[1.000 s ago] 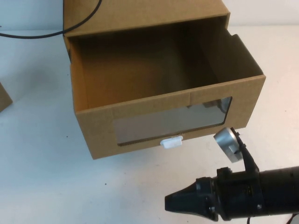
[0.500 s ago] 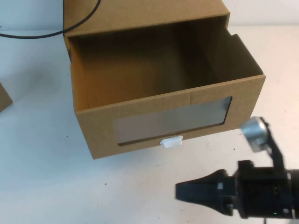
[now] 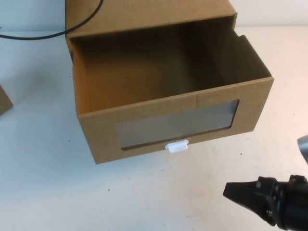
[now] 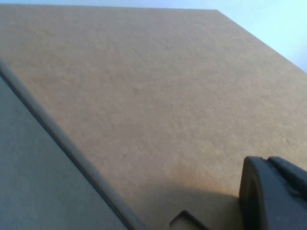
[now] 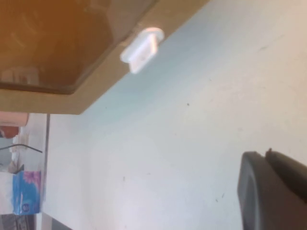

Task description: Open the shoe box

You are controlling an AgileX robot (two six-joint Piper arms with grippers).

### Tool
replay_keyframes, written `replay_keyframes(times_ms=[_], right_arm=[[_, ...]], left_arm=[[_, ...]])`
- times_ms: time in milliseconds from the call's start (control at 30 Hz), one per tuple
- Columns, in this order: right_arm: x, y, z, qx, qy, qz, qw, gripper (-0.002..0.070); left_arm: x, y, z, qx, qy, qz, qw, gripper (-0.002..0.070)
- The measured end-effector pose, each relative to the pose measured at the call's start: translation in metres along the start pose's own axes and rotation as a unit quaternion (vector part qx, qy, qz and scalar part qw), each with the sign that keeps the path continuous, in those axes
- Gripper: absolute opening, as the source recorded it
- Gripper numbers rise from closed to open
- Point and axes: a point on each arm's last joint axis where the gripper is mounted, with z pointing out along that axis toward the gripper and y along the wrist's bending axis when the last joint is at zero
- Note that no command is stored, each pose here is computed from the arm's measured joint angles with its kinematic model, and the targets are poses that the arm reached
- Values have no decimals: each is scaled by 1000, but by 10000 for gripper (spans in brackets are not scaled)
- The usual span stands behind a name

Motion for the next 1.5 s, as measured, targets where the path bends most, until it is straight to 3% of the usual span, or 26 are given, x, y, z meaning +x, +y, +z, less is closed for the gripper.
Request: replay_keyframes(times_ms=[133, 300, 367, 733, 1300, 1500], right_arm=[[-2, 1, 7, 3, 14, 7, 1000, 96], [-13, 10, 20, 2, 17, 4, 1000, 321], [-19, 15, 26, -1, 19, -7, 1000, 349], [-39, 24, 73, -2, 63, -35, 997, 269], [-40, 40, 84, -58, 110, -62, 990, 266], [-41, 39, 84, -50, 103, -62, 991, 267]], left_arm=[[0, 0, 0, 3, -2, -2, 1000, -6], [0, 0, 0, 4, -4, 0, 1000, -6], [0, 0, 0, 4, -4, 0, 1000, -6], [0, 0, 0, 4, -4, 3, 1000, -6], [0, 0, 1, 5, -6, 2, 1000, -6], [0, 0, 1, 5, -6, 2, 1000, -6]])
